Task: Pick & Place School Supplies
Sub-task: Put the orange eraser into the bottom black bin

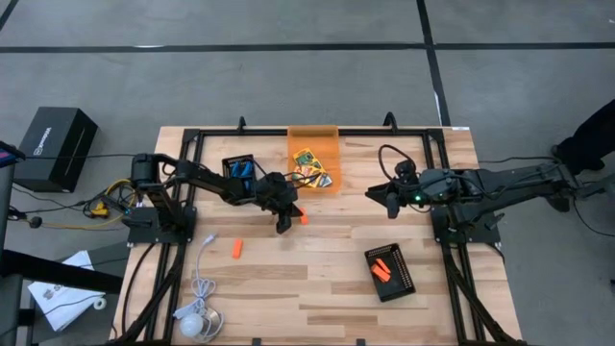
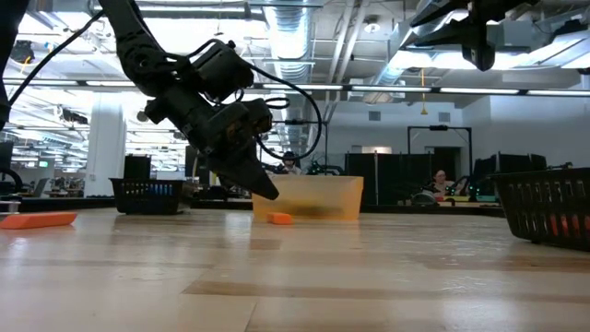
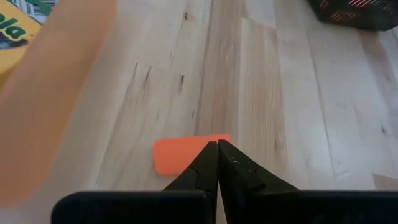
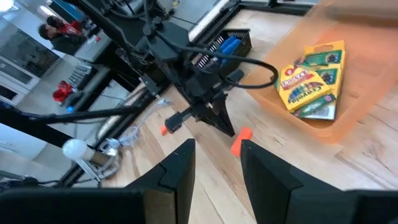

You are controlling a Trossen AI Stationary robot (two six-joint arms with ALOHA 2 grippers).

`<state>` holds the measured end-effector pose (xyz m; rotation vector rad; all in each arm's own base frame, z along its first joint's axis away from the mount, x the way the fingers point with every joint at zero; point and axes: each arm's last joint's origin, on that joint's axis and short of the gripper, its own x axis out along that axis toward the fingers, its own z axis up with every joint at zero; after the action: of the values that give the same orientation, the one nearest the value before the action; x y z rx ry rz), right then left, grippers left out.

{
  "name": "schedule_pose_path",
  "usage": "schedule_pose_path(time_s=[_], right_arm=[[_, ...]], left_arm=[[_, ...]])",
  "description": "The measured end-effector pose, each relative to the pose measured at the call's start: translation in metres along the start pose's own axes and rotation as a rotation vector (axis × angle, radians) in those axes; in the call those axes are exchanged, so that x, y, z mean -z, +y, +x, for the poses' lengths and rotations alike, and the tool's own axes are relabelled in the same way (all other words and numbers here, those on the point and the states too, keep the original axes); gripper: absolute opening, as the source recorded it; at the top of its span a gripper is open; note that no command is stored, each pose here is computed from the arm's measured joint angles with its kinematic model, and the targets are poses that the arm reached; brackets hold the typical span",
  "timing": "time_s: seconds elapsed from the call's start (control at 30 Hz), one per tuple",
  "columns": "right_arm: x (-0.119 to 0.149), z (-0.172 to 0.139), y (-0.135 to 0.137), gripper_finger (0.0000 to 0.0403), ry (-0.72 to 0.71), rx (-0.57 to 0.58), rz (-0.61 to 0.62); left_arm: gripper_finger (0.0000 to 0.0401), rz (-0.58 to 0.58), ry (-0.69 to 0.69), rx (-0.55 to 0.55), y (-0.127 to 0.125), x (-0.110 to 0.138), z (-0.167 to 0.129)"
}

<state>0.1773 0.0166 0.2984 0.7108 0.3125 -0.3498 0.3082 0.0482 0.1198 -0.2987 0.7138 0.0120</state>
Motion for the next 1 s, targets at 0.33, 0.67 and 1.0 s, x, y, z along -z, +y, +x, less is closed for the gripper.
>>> schedule_pose_path(time_s=[0.33,0.67,1.0], right_arm=[[0.000,0.006,0.003,0.0120,-0.010,-0.013,0.004],[0.001,0.008,0.003,0.0120,-0.005,-0.011,0.003],[0.001,0.008,0.003,0.0120,-0.006,-0.011,0.004]], left_arm=[[0.0001,-0.012,0.046,-0.022,0.002,0.009,0.009],[0.0001,-0.038,0.051,-0.026,0.003,0.011,0.011],[0.0001,-0.073,0.104,-0.002,-0.003,0.022,0.021]])
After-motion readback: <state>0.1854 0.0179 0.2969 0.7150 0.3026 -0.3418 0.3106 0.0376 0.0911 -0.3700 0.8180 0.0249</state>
